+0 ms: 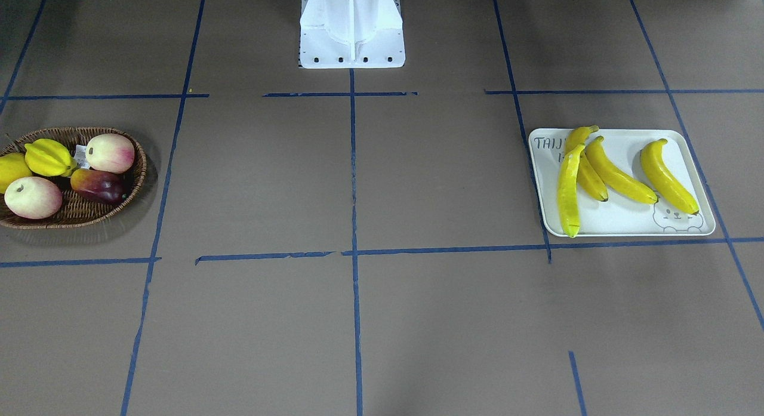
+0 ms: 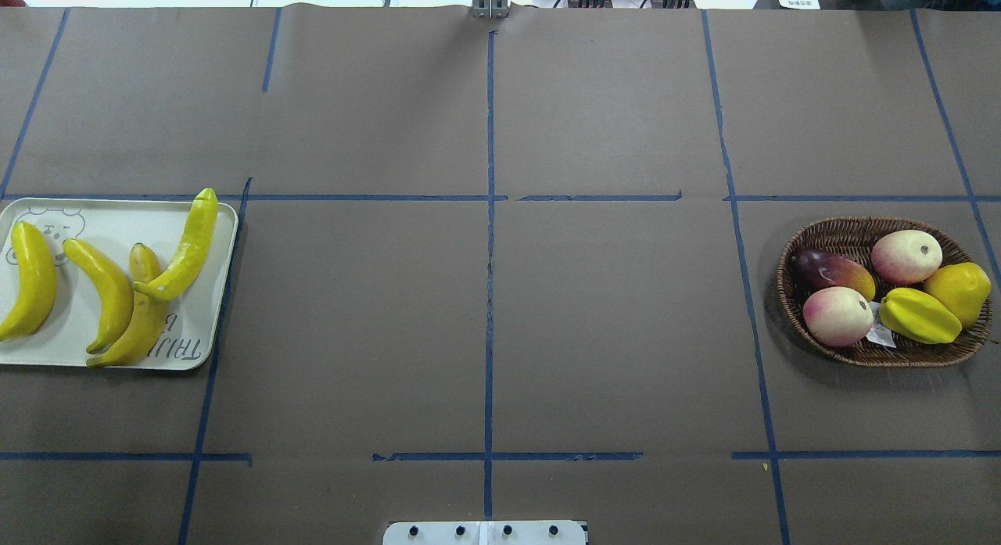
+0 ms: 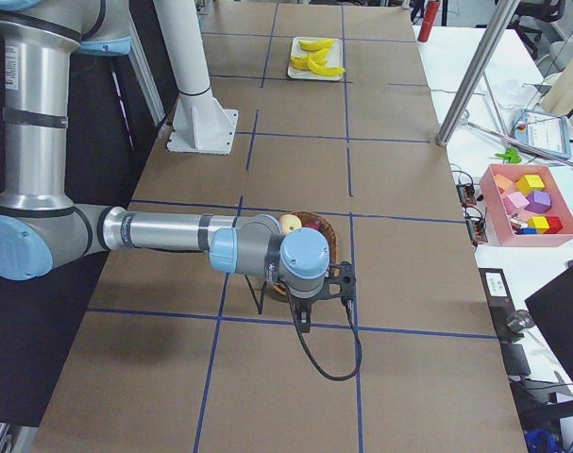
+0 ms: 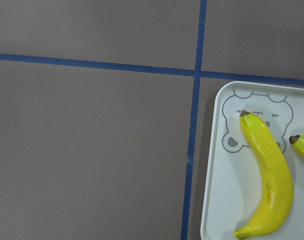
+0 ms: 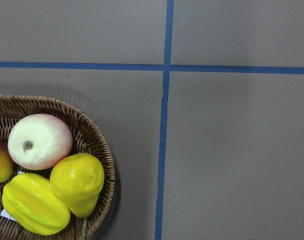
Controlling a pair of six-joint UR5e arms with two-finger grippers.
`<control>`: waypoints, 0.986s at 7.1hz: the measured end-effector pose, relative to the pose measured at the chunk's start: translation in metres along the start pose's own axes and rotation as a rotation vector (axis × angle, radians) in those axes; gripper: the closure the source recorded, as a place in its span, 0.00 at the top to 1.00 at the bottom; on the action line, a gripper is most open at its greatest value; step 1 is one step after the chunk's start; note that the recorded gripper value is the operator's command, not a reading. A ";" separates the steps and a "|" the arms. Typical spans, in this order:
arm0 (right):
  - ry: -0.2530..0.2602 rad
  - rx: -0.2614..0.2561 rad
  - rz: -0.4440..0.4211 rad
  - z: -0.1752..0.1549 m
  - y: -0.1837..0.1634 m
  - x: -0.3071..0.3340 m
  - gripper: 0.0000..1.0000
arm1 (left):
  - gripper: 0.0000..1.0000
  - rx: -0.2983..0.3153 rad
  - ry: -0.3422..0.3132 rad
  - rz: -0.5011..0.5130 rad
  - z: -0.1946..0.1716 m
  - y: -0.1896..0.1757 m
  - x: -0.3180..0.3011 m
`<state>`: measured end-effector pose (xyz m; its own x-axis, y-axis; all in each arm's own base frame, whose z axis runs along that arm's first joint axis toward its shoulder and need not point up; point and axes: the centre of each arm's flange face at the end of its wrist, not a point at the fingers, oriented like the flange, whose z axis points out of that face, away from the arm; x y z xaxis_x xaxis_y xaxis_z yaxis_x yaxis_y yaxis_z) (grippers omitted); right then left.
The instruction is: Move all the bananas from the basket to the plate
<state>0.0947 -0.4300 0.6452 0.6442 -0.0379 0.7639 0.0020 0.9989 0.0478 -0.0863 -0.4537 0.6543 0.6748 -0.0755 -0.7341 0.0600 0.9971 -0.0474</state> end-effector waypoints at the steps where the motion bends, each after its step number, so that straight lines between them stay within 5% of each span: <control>1: 0.006 0.003 0.027 -0.002 -0.002 -0.001 1.00 | 1.00 0.000 0.000 0.000 0.000 0.000 0.000; 7: 0.072 0.007 0.063 -0.004 -0.005 0.003 1.00 | 1.00 -0.002 -0.001 0.002 0.001 0.000 -0.001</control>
<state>0.1001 -0.4352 0.6446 0.6963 0.0276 0.7172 -0.0453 0.9990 0.0056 -0.0863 -0.4533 0.6558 0.6756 -0.0733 -0.7336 0.0573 0.9973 -0.0469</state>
